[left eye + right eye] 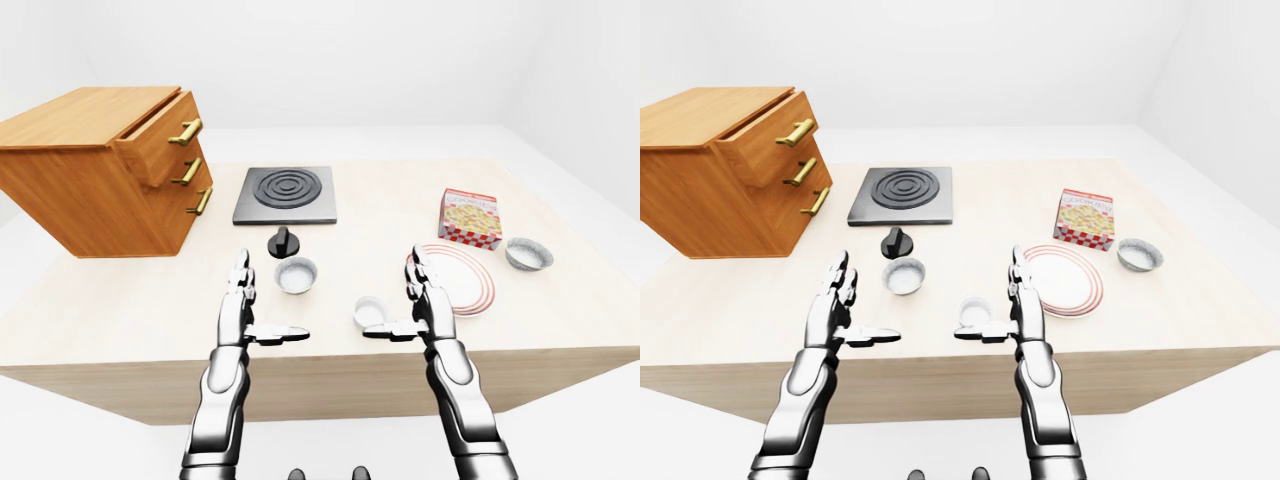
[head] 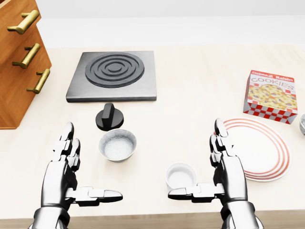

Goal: Pick the akita bowl next to the plate and place it on the plate.

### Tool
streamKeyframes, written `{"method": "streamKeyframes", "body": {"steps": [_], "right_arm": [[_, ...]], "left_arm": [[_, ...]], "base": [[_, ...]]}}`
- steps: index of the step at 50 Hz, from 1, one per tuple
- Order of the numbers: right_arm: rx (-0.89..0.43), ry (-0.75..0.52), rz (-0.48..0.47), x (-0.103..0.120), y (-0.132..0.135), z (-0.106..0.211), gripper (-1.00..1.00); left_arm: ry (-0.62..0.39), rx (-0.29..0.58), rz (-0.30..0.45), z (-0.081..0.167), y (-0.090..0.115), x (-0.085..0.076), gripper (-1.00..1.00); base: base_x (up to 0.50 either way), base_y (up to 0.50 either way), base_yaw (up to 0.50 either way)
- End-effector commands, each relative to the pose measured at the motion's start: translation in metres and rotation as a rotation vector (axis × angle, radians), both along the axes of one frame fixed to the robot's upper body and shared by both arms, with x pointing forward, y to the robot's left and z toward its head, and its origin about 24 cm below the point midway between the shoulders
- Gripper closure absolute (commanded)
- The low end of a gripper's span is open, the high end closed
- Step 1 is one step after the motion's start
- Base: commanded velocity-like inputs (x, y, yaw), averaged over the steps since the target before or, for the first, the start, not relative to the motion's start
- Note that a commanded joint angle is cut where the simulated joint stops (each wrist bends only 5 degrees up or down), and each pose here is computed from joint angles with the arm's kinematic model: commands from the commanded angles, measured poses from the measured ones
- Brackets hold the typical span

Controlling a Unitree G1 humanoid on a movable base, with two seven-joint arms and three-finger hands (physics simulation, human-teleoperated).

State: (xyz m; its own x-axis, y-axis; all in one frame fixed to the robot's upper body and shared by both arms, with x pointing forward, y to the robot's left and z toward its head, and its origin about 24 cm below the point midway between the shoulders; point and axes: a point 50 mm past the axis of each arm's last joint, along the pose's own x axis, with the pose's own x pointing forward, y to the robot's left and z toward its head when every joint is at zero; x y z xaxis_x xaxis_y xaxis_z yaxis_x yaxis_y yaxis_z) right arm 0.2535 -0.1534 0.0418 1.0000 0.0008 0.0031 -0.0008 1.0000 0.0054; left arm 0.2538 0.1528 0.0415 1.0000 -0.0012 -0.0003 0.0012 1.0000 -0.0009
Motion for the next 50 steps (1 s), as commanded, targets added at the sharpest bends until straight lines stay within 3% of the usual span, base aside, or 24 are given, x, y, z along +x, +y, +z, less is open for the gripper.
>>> {"method": "streamKeyframes", "body": {"steps": [1,26,50], "right_arm": [[0.015,-0.013,0.001,-0.0012,-0.0078,0.002,-1.0],[0.058,-0.013,0.012,-0.0013,-0.0077,0.0053,-1.0],[0.072,-0.011,0.019,-0.0011,-0.0085,0.0061,-1.0]], "left_arm": [[0.0,-0.003,-0.001,0.0009,0.0068,0.0001,-1.0],[0.002,-0.002,-0.004,-0.0005,0.0072,0.0009,-1.0],[0.001,-0.006,-0.008,0.0002,0.0065,0.0004,-1.0]], "base": [[0.0,0.0,0.0],[-0.01,-0.06,0.0],[-0.21,-0.5,0.0]]}}
